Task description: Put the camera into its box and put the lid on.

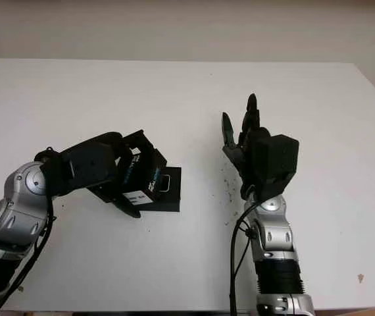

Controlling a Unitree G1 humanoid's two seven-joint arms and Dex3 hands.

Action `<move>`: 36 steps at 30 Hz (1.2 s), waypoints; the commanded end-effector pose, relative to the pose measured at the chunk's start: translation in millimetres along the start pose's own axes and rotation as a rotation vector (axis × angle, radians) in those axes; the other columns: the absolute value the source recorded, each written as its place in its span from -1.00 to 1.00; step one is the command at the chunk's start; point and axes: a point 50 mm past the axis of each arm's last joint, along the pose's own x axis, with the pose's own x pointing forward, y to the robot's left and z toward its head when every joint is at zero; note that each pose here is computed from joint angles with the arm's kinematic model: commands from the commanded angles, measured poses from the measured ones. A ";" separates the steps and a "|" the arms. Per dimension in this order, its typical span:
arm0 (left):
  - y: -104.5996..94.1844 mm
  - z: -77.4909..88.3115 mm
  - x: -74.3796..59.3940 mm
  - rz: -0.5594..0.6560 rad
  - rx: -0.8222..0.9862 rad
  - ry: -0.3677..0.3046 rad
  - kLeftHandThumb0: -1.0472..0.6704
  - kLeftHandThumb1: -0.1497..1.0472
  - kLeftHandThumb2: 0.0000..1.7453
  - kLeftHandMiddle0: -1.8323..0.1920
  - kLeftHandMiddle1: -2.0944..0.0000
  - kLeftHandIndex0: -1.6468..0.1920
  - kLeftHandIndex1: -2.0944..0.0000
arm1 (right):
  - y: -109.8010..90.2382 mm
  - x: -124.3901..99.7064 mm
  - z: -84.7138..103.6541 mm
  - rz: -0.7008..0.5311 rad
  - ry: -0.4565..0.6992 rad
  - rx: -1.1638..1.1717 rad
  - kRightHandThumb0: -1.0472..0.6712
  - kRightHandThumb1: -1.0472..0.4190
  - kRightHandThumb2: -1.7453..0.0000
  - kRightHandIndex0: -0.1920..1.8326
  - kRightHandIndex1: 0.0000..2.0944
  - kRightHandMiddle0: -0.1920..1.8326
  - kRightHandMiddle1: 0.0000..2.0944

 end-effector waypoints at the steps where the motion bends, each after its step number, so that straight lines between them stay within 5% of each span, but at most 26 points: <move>1: 0.2 5.6 2.3 -0.010 0.016 -0.004 -0.01 0.99 -0.94 0.43 -0.72 0.62 -0.59 | 2.0 0.8 3.9 0.000 -0.019 -0.002 -0.40 -1.00 0.45 -0.97 -0.95 -0.93 -0.94; 21: 7.2 9.2 11.1 0.065 0.128 -0.044 0.02 1.00 -0.91 0.49 -0.75 0.66 -0.56 | 8.8 1.1 2.0 -0.001 -0.024 0.011 -0.40 -1.00 0.46 -0.97 -0.95 -0.92 -0.95; 36: 5.8 9.6 17.4 -0.040 0.009 0.049 -0.02 1.00 -0.93 0.43 -0.73 0.62 -0.56 | 11.7 1.2 1.5 -0.005 -0.017 0.021 -0.43 -1.00 0.46 -0.96 -0.95 -0.93 -0.95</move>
